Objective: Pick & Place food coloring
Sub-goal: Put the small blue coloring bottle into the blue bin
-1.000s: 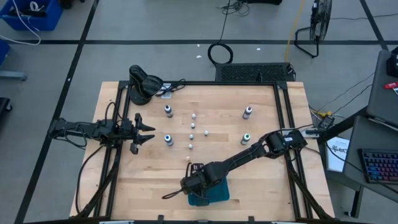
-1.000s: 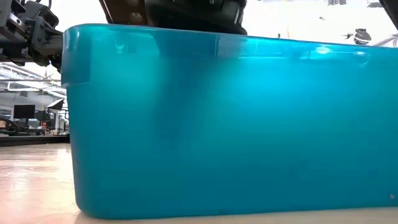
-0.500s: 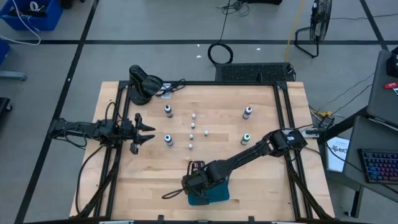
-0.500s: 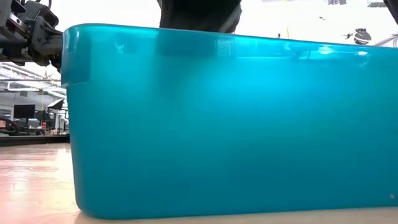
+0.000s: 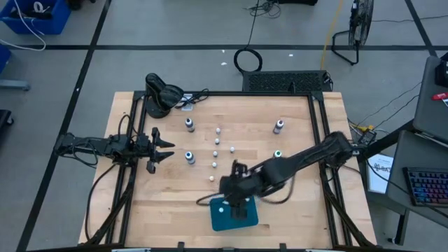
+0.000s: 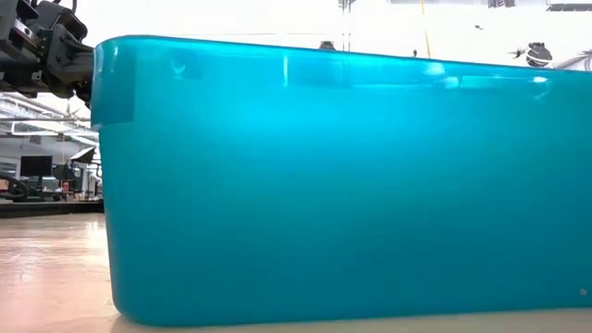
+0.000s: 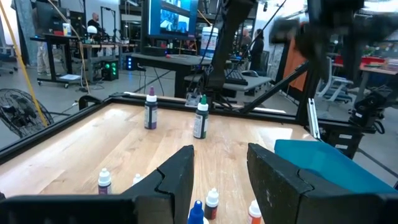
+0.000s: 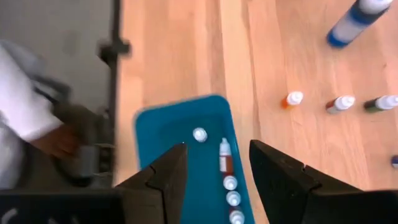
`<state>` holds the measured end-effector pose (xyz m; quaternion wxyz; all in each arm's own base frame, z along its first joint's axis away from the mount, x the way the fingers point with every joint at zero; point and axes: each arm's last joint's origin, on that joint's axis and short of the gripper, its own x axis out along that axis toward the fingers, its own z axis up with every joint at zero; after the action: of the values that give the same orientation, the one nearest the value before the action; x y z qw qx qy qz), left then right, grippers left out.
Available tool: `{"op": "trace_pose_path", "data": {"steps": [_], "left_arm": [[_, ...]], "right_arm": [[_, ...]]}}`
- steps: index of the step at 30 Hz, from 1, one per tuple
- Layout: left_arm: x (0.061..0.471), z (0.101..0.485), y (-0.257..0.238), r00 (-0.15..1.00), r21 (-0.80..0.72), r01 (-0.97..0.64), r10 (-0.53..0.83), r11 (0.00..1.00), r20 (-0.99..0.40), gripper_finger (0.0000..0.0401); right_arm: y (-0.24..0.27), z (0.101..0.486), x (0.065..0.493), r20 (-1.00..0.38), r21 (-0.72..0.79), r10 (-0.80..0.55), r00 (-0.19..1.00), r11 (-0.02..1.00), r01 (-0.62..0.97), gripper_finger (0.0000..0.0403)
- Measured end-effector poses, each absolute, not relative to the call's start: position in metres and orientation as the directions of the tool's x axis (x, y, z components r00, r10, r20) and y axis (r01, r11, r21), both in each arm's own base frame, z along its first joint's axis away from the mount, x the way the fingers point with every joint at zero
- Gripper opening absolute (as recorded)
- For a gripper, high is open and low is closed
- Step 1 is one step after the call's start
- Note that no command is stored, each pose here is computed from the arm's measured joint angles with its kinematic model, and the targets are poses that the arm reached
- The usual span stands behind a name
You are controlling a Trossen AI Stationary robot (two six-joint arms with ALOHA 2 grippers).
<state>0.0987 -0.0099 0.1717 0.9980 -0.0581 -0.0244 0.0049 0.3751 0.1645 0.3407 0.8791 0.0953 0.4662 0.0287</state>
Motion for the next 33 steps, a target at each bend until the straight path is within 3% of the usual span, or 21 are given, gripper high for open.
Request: {"op": "trace_pose_path", "data": {"steps": [10,14,18,21,27,33], "left_arm": [[0.099,0.172,-0.01,0.999,-0.116,-0.006,0.012,0.993,0.048,0.0152],[0.099,0.172,-0.01,0.999,-0.116,-0.007,0.013,0.993,0.048,0.0152],[0.099,0.172,-0.01,0.999,-0.116,-0.007,0.013,0.993,0.048,0.0152],[0.099,0.172,-0.01,0.999,-0.116,-0.007,0.012,0.993,0.048,0.0152],[0.099,0.172,-0.01,0.999,-0.116,-0.007,0.013,0.993,0.048,0.0152],[0.099,0.172,-0.01,0.999,-0.116,-0.007,0.012,0.993,0.048,0.0152]], "right_arm": [[0.135,0.419,0.289,-0.695,0.366,0.327,0.641,0.928,-0.077,0.016],[0.118,0.423,0.244,-0.678,0.287,0.312,0.666,0.946,-0.151,0.016],[0.098,0.4,0.203,-0.629,0.141,0.161,0.761,0.986,-0.092,0.016],[0.079,0.376,0.18,-0.516,0.135,0.1,0.851,0.99,-0.035,0.016],[0.057,0.306,0.156,-0.167,0.139,0.197,0.966,0.975,-0.174,0.016],[0.032,0.237,0.147,0.159,0.198,0.062,0.985,0.976,-0.093,0.016]]}}
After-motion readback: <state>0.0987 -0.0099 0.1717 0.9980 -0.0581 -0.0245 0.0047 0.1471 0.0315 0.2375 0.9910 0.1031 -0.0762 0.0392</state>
